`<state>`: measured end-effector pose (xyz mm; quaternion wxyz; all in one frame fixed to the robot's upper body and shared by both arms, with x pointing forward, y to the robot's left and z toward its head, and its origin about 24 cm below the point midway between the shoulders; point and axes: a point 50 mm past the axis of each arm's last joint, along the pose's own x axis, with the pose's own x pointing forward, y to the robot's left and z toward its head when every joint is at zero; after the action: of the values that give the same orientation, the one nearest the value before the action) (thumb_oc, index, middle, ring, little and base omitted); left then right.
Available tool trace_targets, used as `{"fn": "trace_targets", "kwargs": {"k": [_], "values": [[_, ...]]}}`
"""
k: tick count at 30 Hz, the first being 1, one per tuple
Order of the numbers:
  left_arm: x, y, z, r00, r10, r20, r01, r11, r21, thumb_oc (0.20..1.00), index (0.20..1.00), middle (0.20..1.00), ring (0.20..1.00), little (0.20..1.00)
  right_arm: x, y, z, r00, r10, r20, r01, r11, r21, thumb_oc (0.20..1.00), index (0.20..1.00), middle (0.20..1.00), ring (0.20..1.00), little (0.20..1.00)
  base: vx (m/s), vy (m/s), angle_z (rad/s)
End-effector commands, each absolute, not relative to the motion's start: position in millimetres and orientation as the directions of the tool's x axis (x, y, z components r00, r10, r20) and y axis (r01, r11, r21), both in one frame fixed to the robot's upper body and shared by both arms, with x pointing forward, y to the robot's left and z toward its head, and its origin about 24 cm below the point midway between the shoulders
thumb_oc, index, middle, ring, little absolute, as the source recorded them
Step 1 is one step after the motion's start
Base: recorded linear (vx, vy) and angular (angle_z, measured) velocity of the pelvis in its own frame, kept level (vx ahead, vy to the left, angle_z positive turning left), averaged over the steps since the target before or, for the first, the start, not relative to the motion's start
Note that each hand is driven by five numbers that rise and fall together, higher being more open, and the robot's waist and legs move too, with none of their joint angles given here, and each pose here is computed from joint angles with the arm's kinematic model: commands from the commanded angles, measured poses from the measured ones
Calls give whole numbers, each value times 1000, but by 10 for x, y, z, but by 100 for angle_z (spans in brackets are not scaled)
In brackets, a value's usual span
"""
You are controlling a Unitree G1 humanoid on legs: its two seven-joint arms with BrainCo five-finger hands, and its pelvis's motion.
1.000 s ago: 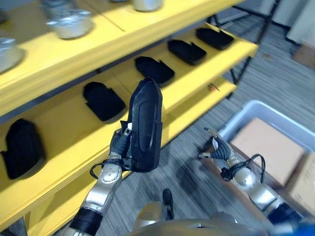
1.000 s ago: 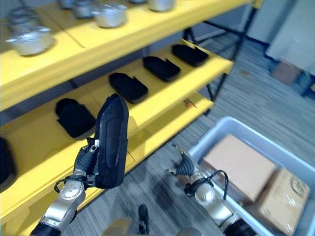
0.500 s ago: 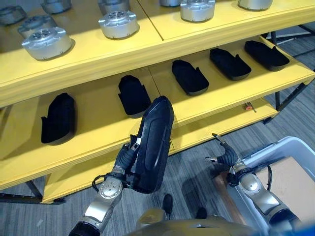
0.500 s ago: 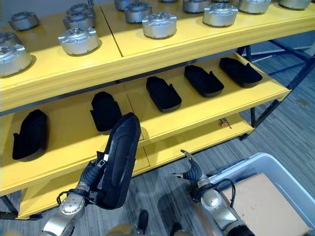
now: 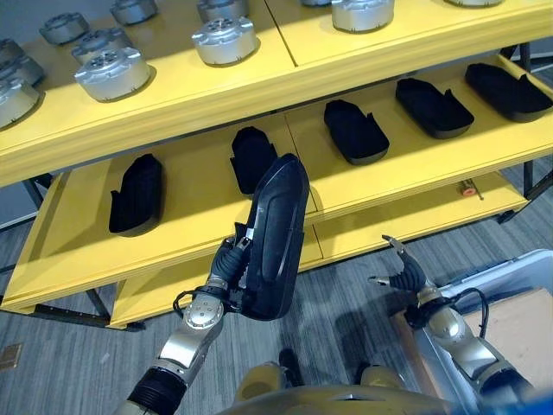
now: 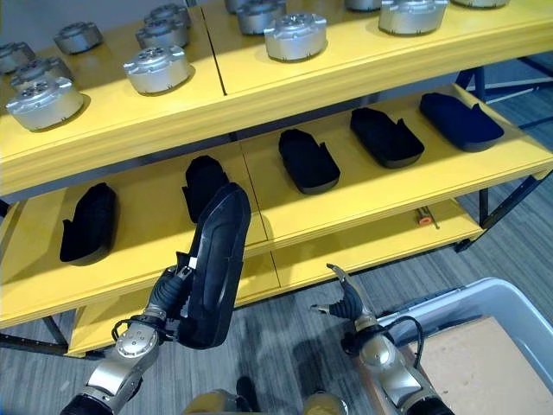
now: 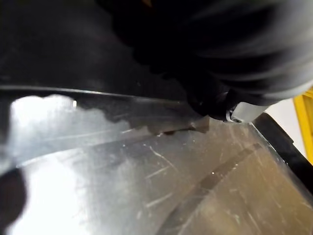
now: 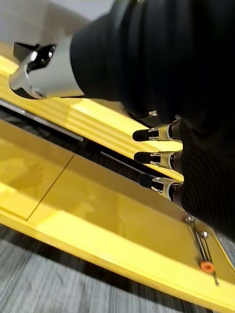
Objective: Move parts from the plastic box to the shelf.
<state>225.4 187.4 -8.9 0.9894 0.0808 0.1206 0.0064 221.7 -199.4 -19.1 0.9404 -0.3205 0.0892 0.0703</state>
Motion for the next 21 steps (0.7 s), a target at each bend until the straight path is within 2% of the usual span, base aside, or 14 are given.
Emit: {"fn": "trace_targets", "kwargs": {"k": [1,9,16,21], "values": [[2370,2055,244,994,88,-71,-79,989,126,200,200,200,200,200,2312,-2001,-35,990,75,-124,-134,788,-601,1000,1000,1000,1000,1000,-13,151,-7],[2368,2197,266,984,176,-30,-172,979,112,200,200,200,200,200,2378,-2198,45,991,67,-116,-129,701,-701,1000,1000,1000,1000,1000,-132,381,20],[2347,2244,238,978,206,-41,-196,966,166,200,200,200,200,200,2367,-2218,26,989,75,-126,-141,717,-682,1000,1000,1000,1000,1000,-115,382,32],[2325,2395,331,982,185,42,-190,954,232,200,200,200,200,200,2342,-2172,-6,991,59,-120,-123,742,-659,1000,1000,1000,1000,1000,-30,297,45]]}}
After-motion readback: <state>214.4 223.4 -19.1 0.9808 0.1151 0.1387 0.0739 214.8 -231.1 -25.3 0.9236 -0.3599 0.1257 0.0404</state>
